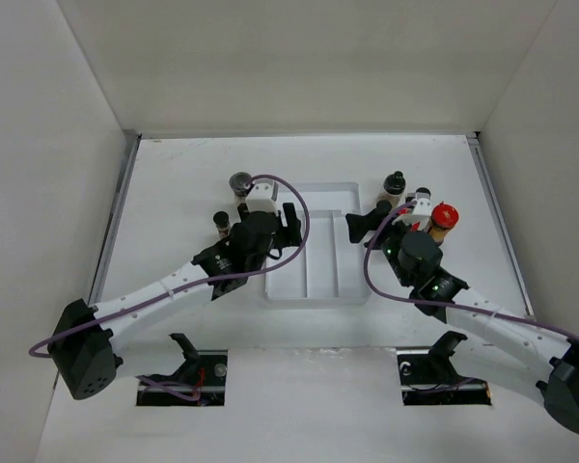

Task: Organize the condiment bottles

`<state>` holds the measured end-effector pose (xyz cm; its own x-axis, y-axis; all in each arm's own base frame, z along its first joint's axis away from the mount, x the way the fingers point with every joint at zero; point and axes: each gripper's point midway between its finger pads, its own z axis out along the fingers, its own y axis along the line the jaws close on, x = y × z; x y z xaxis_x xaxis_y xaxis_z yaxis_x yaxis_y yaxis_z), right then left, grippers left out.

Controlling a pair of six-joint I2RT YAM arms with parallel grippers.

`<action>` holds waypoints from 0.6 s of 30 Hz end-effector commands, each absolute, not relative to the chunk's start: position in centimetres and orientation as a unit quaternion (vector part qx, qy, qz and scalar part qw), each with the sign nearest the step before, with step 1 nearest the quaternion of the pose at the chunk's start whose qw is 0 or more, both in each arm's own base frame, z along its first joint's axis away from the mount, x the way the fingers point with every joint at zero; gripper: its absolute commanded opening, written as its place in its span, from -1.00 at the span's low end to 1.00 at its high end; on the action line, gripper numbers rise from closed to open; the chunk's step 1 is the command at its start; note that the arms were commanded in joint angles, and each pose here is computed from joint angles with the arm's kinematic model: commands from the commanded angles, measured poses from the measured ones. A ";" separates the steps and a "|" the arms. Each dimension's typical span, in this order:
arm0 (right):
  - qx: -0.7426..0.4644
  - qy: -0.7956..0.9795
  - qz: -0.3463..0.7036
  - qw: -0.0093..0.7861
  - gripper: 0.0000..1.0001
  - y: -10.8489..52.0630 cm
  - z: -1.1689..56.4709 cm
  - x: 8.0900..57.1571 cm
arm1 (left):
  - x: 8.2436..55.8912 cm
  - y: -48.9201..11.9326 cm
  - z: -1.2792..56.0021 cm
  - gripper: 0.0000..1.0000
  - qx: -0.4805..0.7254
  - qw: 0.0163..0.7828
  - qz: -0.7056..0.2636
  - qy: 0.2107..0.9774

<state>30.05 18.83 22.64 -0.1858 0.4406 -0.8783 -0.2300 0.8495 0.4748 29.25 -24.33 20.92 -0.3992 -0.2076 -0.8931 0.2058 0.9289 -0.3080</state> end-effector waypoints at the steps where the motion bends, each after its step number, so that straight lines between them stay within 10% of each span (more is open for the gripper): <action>1: 0.082 0.698 0.282 0.653 0.61 18.9 24.5 30.3 | 29.5 -25.0 22.2 0.36 0.000 0.563 -0.223 0.796; 13: 0.075 0.706 0.262 0.654 -0.64 18.3 24.1 30.5 | 29.5 -25.8 22.7 0.35 0.013 0.577 -0.253 0.777; 18: 0.091 0.703 0.220 0.671 -0.67 16.2 24.4 30.5 | 29.3 -27.9 22.5 0.32 0.021 0.579 -0.283 0.765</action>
<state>30.15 17.95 22.76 -0.1623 0.4187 -0.8935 -0.2083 0.8706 0.4457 29.38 -26.16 21.05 -0.3685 -0.2483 -0.8959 0.2989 0.8808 -0.3671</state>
